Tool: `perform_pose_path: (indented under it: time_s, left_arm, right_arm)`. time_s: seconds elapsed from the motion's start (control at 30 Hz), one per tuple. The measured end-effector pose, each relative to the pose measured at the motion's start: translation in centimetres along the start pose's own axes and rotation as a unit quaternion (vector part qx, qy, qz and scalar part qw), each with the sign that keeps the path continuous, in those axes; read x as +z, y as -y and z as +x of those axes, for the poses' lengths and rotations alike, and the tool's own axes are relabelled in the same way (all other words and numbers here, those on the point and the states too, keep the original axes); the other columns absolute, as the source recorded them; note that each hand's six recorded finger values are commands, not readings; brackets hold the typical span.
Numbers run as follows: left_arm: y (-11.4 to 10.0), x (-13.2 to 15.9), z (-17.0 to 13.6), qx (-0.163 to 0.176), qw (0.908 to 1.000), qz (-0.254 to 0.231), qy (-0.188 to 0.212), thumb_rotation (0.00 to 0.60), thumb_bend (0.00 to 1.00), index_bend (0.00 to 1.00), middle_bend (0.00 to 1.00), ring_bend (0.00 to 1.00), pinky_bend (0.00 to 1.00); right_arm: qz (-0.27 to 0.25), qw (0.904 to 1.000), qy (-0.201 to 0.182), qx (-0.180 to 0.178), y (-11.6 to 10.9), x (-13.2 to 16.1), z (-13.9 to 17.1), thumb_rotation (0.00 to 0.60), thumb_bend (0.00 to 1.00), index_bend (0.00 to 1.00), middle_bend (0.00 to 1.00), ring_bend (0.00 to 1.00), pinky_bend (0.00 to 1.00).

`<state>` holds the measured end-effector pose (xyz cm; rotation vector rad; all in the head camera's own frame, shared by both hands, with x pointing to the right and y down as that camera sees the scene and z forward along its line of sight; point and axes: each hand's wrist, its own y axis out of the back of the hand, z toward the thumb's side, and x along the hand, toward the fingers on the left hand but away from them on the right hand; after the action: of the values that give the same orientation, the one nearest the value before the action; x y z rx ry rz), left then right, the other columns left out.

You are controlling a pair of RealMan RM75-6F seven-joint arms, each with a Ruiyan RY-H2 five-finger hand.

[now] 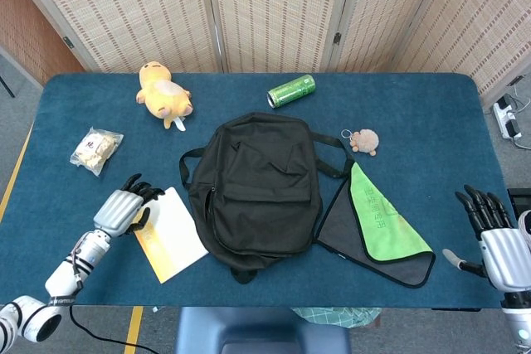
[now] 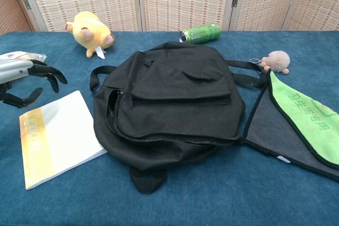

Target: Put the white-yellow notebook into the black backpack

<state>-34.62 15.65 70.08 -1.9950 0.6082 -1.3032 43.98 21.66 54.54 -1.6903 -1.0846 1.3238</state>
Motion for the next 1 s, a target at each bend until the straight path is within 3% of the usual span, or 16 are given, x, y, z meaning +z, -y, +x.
perform_pose_path:
  time_s: [0.2,0.43,0.7,1.0]
  left_arm:
    - [0.8,2.0,2.7,-0.021,0.9996,-0.009,0.017,0.600,0.75,0.24,0.35,0.18,0.07]
    - [1.9,1.9,3.6,-0.052,0.9986,0.002,0.006,0.600,0.75,0.23,0.37,0.19,0.06]
    - [2.2,0.0,1.4,-0.076,0.9967,0.018,-0.020,0.600,0.75,0.24,0.39,0.19,0.05]
    - [2.0,-1.5,-1.3,-0.069,0.9967,0.021,-0.038,0.600,0.69,0.24,0.39,0.20,0.05]
  right_arm:
    - [-0.002,1.0000,0.006,-0.002,-0.1,-0.5,0.2,0.600,0.16,0.01,0.05,0.03,0.00]
    - [-0.002,1.0000,0.006,-0.002,0.0,-0.6,0.2,0.600,0.16,0.01,0.05,0.03,0.00]
    - [-0.001,1.0000,0.003,-0.003,0.0,-0.4,0.1,0.600,0.16,0.01,0.05,0.03,0.00]
    - [-0.002,1.0000,-0.003,-0.006,-0.2,0.0,0.1,0.600,0.17,0.01,0.05,0.03,0.00]
